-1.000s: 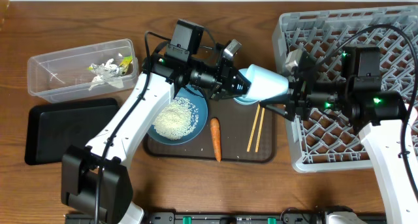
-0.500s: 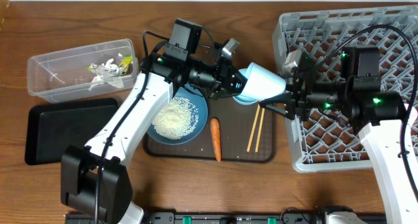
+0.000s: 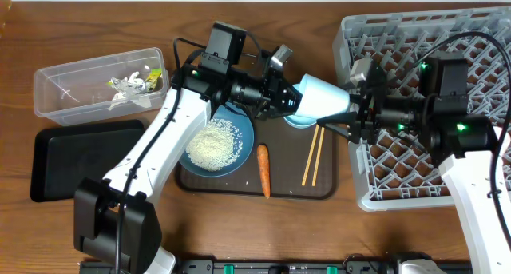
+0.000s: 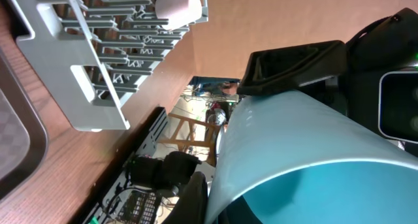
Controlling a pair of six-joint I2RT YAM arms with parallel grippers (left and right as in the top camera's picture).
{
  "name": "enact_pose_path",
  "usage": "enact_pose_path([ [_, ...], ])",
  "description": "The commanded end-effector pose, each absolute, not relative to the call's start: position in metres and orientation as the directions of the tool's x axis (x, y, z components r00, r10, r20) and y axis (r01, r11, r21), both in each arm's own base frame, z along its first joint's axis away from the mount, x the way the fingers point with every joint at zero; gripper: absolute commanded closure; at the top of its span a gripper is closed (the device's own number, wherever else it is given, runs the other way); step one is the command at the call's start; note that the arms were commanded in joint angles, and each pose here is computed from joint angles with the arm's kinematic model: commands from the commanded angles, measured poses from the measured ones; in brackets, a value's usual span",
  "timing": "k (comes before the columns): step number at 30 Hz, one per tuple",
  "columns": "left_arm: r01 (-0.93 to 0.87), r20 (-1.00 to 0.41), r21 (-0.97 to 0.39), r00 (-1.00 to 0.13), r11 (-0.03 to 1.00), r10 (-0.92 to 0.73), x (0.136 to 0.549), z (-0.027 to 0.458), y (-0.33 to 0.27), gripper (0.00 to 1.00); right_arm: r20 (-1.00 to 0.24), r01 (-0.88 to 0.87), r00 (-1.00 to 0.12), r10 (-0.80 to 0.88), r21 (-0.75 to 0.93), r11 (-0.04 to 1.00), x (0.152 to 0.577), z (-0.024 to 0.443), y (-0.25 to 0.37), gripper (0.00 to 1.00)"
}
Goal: Sort waste into correct bins and load items into the dishwasher rack
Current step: 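Lift the light-blue cup and pass it to the right gripper, then carry the light-blue cup right and place it in the dish rack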
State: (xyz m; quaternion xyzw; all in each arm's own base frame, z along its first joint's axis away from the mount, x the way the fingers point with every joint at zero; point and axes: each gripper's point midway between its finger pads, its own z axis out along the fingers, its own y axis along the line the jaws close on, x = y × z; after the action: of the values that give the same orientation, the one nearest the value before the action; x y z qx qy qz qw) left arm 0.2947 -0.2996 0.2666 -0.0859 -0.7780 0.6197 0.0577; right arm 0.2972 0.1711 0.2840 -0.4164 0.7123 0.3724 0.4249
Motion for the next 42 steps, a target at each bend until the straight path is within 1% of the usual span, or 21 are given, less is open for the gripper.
enact_pose_path([
  [1,0.070,-0.021,-0.971,-0.977,0.229,0.212,0.292,0.264,-0.303,0.94,-0.938,-0.927,-0.230,-0.260,0.130,0.352,0.292,0.304,0.176,0.39],
  [3,0.070,-0.021,-0.971,-0.977,0.229,0.212,0.292,0.264,-0.303,0.94,-0.938,-0.928,-0.231,-0.259,0.133,0.349,0.291,0.304,0.177,0.40],
  [6,0.070,-0.021,-0.971,-0.977,0.229,0.212,0.292,0.264,-0.303,0.94,-0.941,-0.935,-0.227,-0.249,0.139,0.327,0.288,0.306,0.179,0.45],
  [7,0.070,-0.020,-0.971,-0.977,0.229,0.212,0.292,0.264,-0.303,0.94,-0.943,-0.936,-0.225,-0.246,0.139,0.322,0.287,0.307,0.180,0.48],
  [9,0.070,-0.021,-0.971,-0.977,0.229,0.212,0.292,0.264,-0.303,0.94,-0.945,-0.939,-0.223,-0.241,0.141,0.314,0.286,0.308,0.180,0.57],
  [11,0.070,-0.021,-0.971,-0.977,0.229,0.212,0.292,0.264,-0.303,0.93,-0.945,-0.940,-0.222,-0.239,0.143,0.309,0.285,0.309,0.181,0.61],
  [15,0.071,-0.021,-0.971,-0.977,0.229,0.212,0.292,0.264,-0.303,0.83,-0.945,-0.940,-0.222,-0.238,0.144,0.309,0.285,0.309,0.181,0.66],
  [16,0.071,-0.021,-0.971,-0.977,0.229,0.212,0.292,0.264,-0.303,0.74,-0.945,-0.940,-0.223,-0.238,0.144,0.309,0.285,0.309,0.181,0.69],
  [17,0.071,-0.022,-0.971,-0.977,0.229,0.212,0.292,0.264,-0.303,0.70,-0.945,-0.940,-0.223,-0.239,0.144,0.309,0.285,0.308,0.181,0.70],
  [19,0.070,-0.020,-0.966,-0.980,0.248,0.199,0.294,0.261,-0.303,0.66,-0.941,-0.935,-0.230,-0.247,0.143,0.325,0.287,0.306,0.179,0.72],
  [21,0.069,-0.019,-0.952,-0.986,0.299,0.167,0.299,0.252,-0.301,0.64,-0.930,-0.915,-0.265,-0.257,0.158,0.371,0.293,0.301,0.176,0.75],
  [23,0.078,-0.031,-0.927,-0.991,0.368,0.133,0.303,0.238,-0.297,0.63,-0.914,-0.889,-0.307,-0.264,0.177,0.423,0.299,0.296,0.171,0.76],
  [26,0.072,-0.039,-0.857,-0.996,0.510,0.075,0.310,0.211,-0.283,0.63,-0.891,-0.843,-0.362,-0.275,0.187,0.504,0.308,0.287,0.162,0.77],
  [29,0.059,-0.055,-0.775,-0.998,0.629,0.026,0.318,0.190,-0.262,0.63,-0.863,-0.781,-0.415,-0.289,0.174,0.600,0.317,0.278,0.149,0.77],
  [33,0.035,-0.094,-0.682,-0.995,0.730,-0.040,0.328,0.180,-0.231,0.62,-0.828,-0.661,-0.493,-0.269,0.155,0.734,0.327,0.272,0.123,0.81],
  [37,0.005,-0.159,-0.567,-0.982,0.824,-0.104,0.333,0.181,-0.193,0.62,-0.804,-0.520,-0.561,-0.195,0.159,0.839,0.329,0.274,0.092,0.81],
  [42,-0.067,-0.253,-0.396,-0.951,0.916,-0.179,0.330,0.192,-0.140,0.62,-0.761,-0.332,-0.640,-0.108,0.147,0.932,0.328,0.273,0.042,0.84],
])
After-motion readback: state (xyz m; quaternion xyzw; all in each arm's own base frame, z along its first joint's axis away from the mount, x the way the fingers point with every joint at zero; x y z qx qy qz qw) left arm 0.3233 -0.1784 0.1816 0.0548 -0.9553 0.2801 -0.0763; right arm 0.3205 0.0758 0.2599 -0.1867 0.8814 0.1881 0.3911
